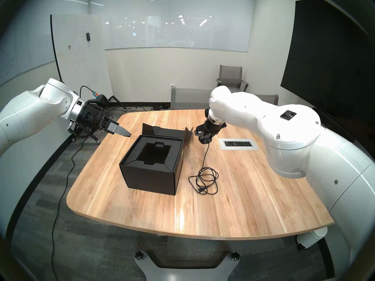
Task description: Open the box and place the mouse inside
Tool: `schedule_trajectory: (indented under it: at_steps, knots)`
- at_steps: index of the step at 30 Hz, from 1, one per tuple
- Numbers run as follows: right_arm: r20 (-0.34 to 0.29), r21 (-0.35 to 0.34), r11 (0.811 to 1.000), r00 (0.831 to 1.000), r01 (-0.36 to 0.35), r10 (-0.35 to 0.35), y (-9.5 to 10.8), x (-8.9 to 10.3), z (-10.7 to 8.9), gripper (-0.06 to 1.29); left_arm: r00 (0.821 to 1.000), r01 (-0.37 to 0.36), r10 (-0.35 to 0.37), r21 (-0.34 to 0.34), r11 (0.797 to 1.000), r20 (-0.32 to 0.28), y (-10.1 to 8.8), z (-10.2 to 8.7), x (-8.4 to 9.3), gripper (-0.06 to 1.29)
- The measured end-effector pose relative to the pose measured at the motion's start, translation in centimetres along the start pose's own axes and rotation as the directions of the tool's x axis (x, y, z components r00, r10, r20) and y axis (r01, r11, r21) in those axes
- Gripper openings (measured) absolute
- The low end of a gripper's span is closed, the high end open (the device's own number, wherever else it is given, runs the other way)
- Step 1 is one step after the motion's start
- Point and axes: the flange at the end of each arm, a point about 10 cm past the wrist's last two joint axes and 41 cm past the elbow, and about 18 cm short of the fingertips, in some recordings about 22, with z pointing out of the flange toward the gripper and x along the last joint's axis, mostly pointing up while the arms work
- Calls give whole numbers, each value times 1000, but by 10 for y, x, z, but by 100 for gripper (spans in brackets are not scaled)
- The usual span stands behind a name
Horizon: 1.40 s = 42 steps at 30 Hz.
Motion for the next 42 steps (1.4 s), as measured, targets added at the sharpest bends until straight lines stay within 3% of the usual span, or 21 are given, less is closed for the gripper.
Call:
schedule_trajectory:
  at_steps: [16, 42]
  knots:
    - [-35, -36, 994, 994, 100, -101, -30, 26, -33, 38, 1000, 0, 0, 0, 1000, 0, 0, 0, 0, 123]
    - [-70, -60, 976, 974, 210, -214, -74, 50, -82, 38, 1000, 0, 0, 0, 1000, 0, 0, 0, 0, 123]
